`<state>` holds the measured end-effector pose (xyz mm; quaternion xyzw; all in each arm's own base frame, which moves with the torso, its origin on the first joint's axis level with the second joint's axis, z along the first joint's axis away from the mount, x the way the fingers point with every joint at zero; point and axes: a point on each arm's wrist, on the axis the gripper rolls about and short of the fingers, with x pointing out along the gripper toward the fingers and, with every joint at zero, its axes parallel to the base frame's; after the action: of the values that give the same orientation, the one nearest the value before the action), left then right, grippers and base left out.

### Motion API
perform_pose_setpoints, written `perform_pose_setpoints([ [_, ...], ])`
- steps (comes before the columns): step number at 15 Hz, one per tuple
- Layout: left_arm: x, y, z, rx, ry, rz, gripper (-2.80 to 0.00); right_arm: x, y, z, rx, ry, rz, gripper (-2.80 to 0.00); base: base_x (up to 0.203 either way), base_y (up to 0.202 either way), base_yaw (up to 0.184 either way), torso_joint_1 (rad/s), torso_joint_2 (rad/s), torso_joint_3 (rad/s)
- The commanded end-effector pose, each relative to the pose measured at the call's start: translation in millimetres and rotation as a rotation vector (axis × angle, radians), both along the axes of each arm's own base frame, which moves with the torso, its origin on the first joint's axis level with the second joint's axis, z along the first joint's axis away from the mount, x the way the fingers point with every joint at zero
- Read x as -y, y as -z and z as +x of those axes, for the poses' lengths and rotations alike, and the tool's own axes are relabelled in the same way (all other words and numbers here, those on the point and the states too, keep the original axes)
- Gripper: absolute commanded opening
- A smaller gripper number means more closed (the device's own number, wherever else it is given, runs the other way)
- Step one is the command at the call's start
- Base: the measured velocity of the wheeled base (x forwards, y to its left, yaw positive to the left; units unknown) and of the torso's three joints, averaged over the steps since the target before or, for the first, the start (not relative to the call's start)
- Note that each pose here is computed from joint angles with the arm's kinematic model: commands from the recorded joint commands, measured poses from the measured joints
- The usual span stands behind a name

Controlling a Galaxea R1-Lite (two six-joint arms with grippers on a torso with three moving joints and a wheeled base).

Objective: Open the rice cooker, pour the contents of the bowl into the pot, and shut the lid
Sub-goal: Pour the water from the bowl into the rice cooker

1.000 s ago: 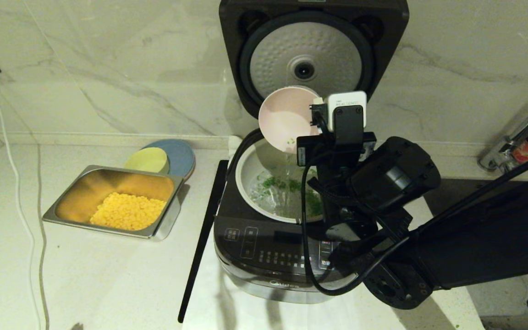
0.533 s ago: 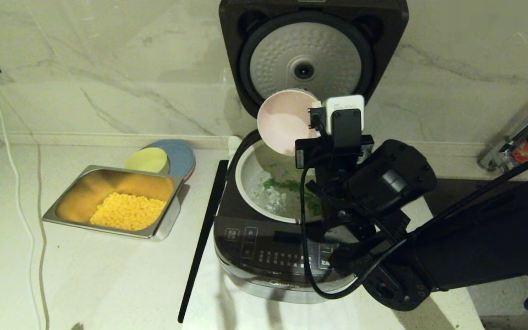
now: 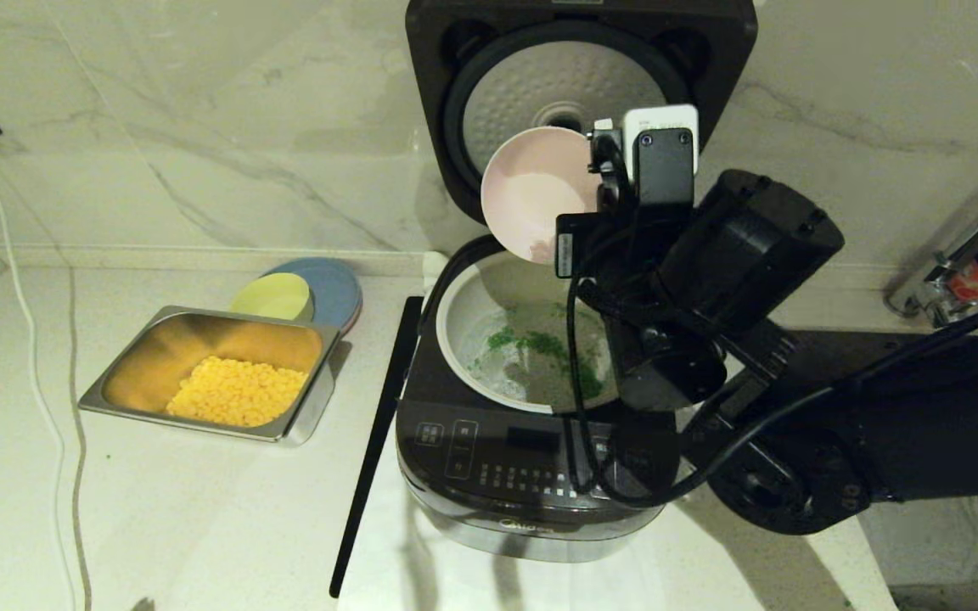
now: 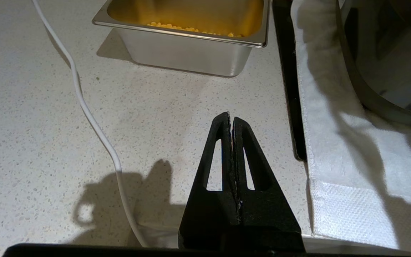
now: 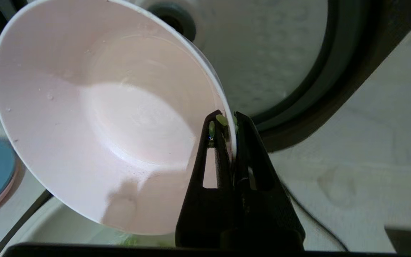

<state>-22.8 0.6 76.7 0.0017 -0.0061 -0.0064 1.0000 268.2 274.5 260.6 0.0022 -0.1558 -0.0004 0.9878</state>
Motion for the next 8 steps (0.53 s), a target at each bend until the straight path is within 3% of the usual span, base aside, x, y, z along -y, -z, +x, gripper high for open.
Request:
perform_pose_setpoints([
  [1,0,3,1,-0.008,-0.001,0.000,-2.80,11,-21,-9,-0.105,-0.021,-0.004,-2.80,0.000,0.000,0.000,0.000,0.00,0.000],
  [8,0,3,1,-0.008,-0.001,0.000,-2.80,58,-48,-45,-0.600,-0.160,0.063,-2.80,0.000,0.000,0.000,0.000,0.00,0.000],
])
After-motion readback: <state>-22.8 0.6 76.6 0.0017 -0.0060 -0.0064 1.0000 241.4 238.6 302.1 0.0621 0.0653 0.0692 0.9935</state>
